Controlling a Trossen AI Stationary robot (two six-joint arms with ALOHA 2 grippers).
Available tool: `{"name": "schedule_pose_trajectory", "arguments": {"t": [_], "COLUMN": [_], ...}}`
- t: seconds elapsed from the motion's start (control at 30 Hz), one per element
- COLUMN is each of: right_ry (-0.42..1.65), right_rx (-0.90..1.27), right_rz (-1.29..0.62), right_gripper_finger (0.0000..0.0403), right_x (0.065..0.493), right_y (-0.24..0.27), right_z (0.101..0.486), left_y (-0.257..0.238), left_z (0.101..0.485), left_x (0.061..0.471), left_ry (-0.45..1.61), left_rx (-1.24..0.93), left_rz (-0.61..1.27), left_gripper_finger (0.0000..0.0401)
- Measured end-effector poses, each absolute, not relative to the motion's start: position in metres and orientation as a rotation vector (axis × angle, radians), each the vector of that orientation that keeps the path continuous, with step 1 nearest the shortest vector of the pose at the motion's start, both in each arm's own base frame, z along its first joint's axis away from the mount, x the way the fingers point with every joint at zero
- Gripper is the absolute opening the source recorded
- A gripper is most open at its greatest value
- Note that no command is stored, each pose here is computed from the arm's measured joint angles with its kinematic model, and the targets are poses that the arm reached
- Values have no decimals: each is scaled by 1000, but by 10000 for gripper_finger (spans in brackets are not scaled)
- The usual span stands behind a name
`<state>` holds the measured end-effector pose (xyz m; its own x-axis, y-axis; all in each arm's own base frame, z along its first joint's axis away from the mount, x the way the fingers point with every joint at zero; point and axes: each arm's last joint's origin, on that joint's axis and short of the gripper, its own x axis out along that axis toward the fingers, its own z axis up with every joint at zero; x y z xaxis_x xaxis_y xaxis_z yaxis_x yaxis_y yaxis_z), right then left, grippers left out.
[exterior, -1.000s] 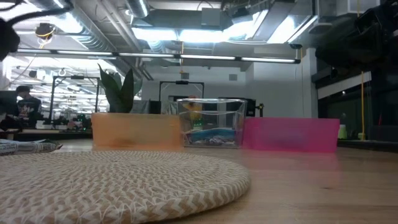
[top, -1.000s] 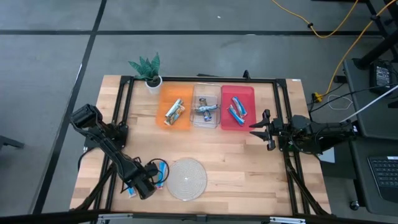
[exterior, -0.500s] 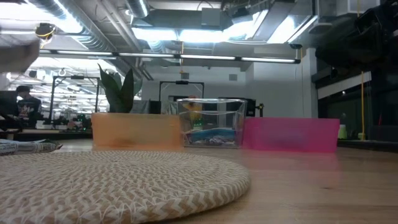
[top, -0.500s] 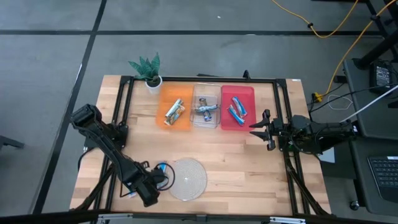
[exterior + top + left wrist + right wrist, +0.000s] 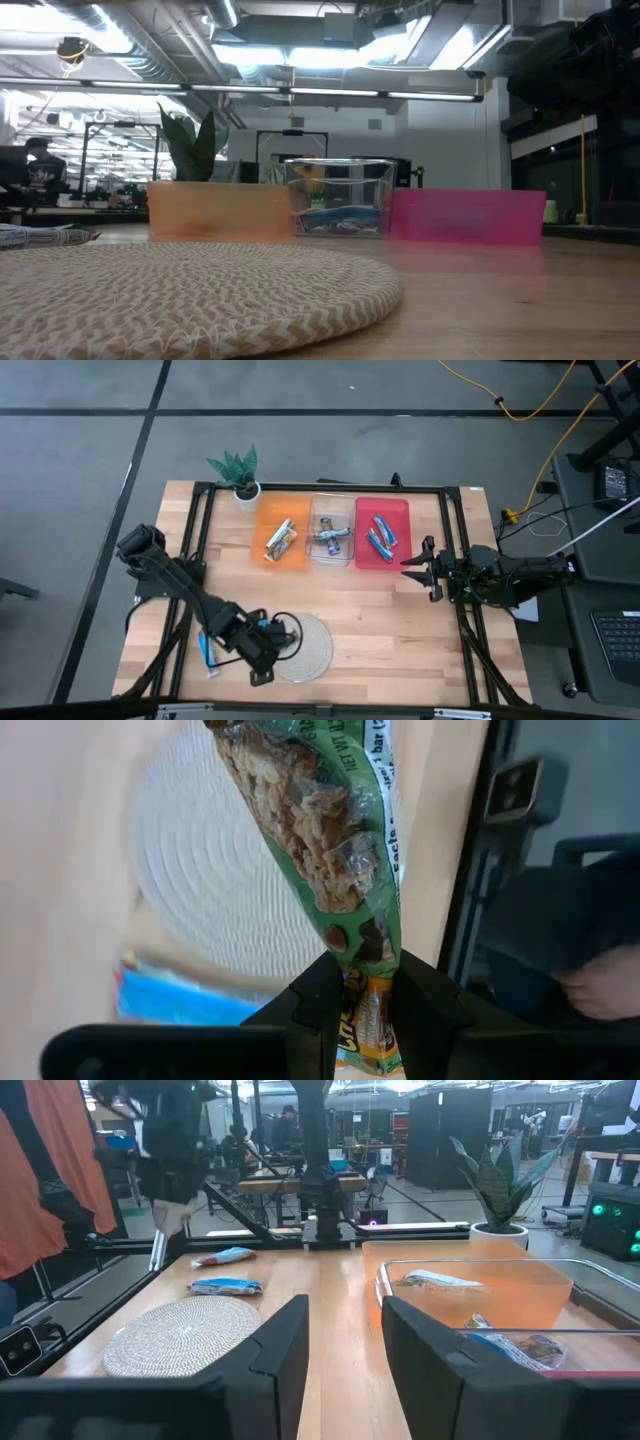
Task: Pick and place Granola Bars by type
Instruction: Put the orange granola bar into the orange bin
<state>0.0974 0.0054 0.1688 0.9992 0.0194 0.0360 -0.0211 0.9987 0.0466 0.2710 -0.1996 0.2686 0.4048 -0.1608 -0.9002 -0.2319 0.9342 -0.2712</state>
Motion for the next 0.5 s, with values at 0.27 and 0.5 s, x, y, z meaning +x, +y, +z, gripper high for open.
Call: {"name": "schedule_pose_trajectory", "arguments": {"t": [0.27,0.5], "right_ry": [-36,-36], "right_rx": [47,47], "right_rz": [20,20], "right_gripper_finger": [132,132], "right_x": [97,97], "right_y": [5,5], "right_z": [169,169], "left_y": [-166,-129], "left_z": [296,321], "left_x": [297,313], "left_ry": [1092,1060], "left_rx": [-307,-275], "left_rz": [57,98], "left_gripper_finger": [70,70]}}
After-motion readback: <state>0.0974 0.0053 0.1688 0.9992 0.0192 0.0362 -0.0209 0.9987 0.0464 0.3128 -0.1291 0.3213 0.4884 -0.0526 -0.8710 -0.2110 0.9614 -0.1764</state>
